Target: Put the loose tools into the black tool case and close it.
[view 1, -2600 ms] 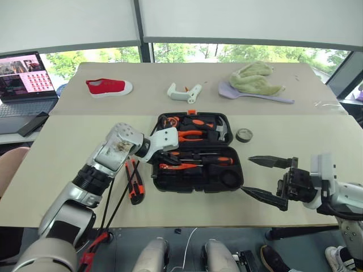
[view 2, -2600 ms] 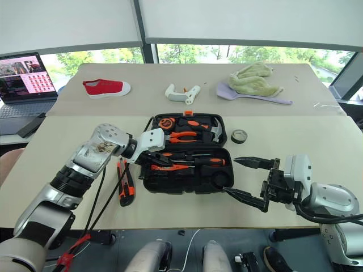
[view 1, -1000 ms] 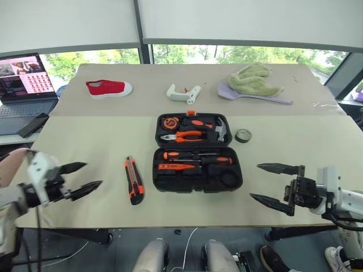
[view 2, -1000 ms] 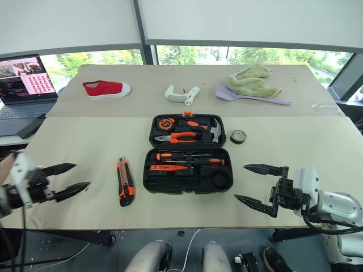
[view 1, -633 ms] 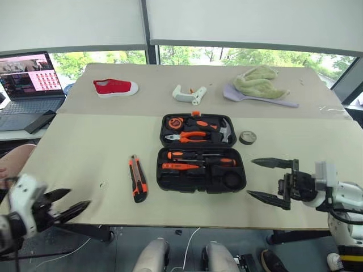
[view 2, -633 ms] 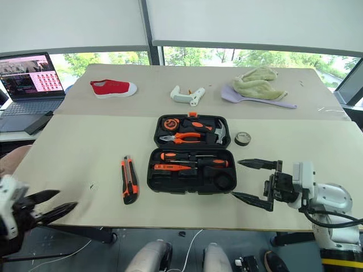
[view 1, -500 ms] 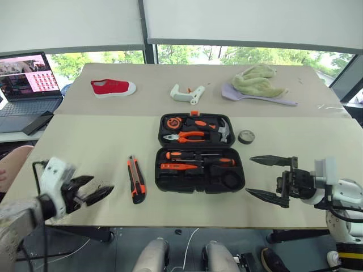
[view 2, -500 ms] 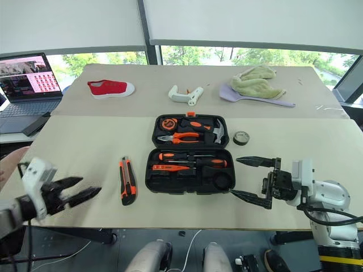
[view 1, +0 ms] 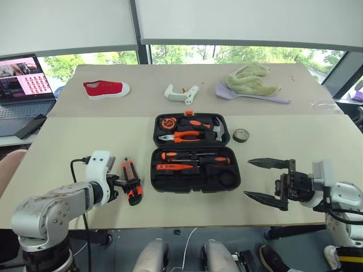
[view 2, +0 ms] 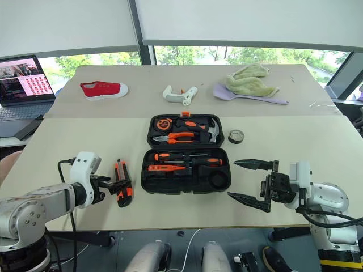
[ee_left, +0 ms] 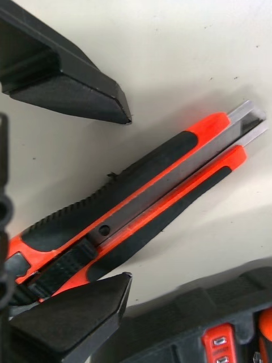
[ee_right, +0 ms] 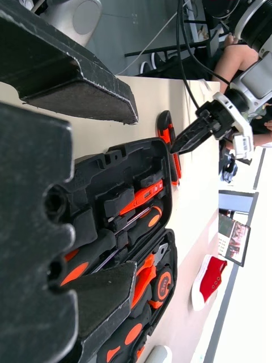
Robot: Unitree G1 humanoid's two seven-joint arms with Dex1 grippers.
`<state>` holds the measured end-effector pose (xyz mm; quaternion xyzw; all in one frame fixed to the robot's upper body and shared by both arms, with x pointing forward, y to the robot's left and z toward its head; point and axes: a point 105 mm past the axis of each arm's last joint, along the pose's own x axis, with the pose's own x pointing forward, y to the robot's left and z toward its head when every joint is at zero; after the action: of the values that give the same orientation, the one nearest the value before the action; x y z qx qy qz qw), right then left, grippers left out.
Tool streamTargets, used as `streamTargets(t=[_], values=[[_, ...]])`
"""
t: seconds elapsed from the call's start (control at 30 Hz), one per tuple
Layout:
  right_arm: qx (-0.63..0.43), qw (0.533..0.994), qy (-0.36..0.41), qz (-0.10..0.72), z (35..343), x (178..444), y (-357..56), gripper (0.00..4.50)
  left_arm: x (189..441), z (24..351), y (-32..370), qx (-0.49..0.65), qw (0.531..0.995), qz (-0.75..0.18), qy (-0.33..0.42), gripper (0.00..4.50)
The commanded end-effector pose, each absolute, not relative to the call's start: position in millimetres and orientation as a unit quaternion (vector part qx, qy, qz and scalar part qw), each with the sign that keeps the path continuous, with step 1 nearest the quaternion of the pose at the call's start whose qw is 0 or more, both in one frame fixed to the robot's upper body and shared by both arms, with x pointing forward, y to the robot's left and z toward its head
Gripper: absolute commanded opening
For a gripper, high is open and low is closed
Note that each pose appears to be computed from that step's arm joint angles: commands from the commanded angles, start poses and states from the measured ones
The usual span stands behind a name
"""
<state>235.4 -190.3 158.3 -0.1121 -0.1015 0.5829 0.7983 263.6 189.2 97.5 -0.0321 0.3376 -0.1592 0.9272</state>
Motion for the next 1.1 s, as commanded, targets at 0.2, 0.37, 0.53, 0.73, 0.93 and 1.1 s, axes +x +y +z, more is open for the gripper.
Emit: streamTargets(t=[0.2, 0.37, 0.53, 0.73, 0.93, 1.1], values=[[-0.109, 0.797, -0.118, 0.583, 171, 231, -186, 4.5, 257, 72, 172, -0.026, 0.905, -0.172, 0.388, 3.35], [-0.103, 0.795, -0.113, 0.587, 170, 230, -183, 4.5, 257, 77, 192, -0.015, 0.91, -0.148, 0.386, 1.57], [-0.101, 0.796, -0.109, 0.587, 171, 231, -181, 4.5, 262, 99, 239, 0.003, 0.924, -0.113, 0.365, 0.55], [-0.098, 0.799, -0.1, 0.585, 169, 230, -181, 4.5, 261, 121, 263, 0.028, 0.921, -0.214, 0.323, 0.55], [-0.097, 0.801, -0.095, 0.583, 168, 228, -181, 4.5, 254, 108, 275, 0.039, 0.901, -0.269, 0.338, 0.55], [-0.095, 0.803, -0.091, 0.581, 167, 226, -181, 4.5, 266, 106, 291, 0.054, 0.913, -0.225, 0.336, 1.55]])
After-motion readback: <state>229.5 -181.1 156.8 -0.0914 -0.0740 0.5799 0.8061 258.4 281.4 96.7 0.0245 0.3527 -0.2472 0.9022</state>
